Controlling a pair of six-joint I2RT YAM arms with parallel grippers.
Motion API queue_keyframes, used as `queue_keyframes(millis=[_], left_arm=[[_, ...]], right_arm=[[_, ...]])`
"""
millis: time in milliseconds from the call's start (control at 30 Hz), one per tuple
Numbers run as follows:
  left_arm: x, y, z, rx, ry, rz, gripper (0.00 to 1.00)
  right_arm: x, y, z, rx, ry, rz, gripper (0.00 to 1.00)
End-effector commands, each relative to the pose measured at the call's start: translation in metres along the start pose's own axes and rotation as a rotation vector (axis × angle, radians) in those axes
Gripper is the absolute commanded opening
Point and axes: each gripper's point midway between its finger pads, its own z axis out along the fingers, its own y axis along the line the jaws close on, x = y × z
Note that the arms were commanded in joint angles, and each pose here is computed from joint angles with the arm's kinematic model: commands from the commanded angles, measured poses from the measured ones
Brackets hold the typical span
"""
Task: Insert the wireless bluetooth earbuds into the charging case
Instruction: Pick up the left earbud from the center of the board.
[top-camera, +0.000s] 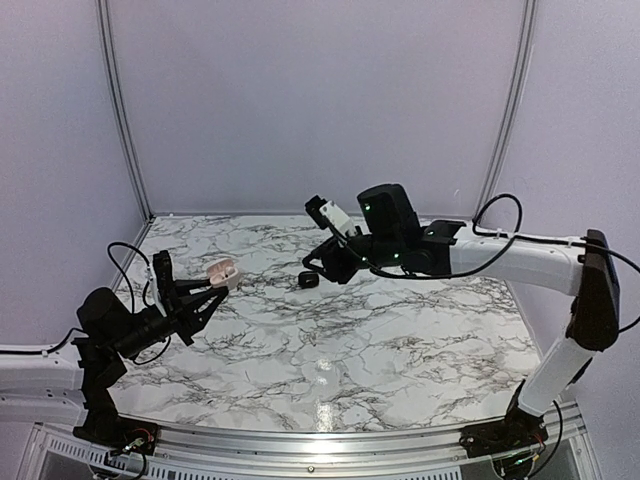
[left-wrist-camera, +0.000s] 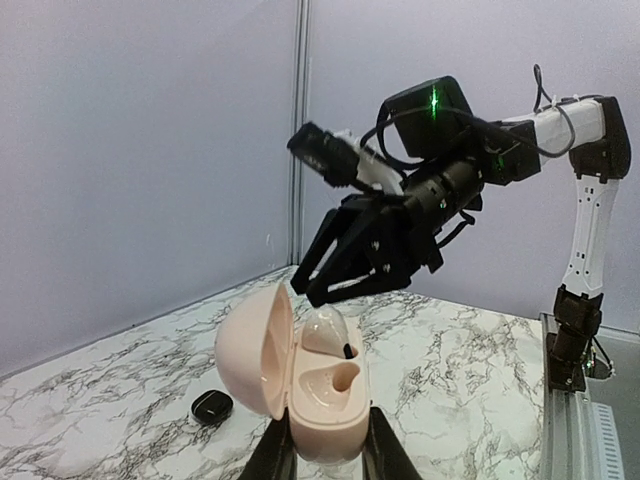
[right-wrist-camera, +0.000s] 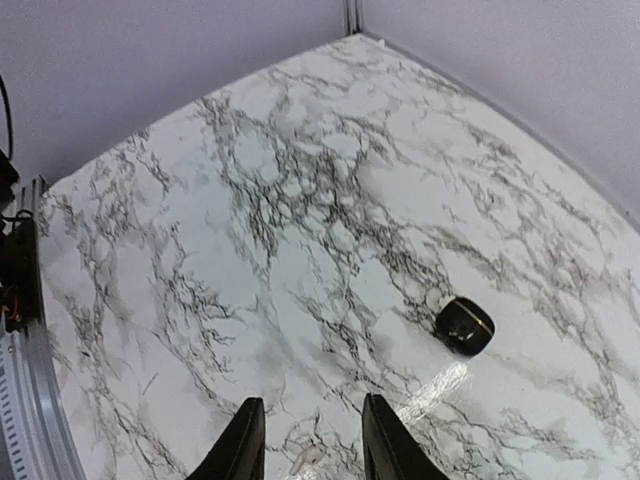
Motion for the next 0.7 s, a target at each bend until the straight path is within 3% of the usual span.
queue_keyframes(millis=[0, 233, 667], left_arm=[[-0.007, 0.009, 0.006, -0.048, 0.001, -0.036, 0.0], [-0.003, 0.009, 0.006, -0.047, 0.011, -0.036, 0.0], [0.0, -0.011, 0.005, 0.064, 0.025, 0.005, 0.0]], right_arm=[[0.065, -0.013, 0.021, 0.038, 0.265, 0.023, 0.34], [0.133, -0.007, 0.047, -0.031, 0.477, 0.053, 0.34], [0.166, -0.003, 0.073, -0.091, 0.546, 0.059, 0.34]])
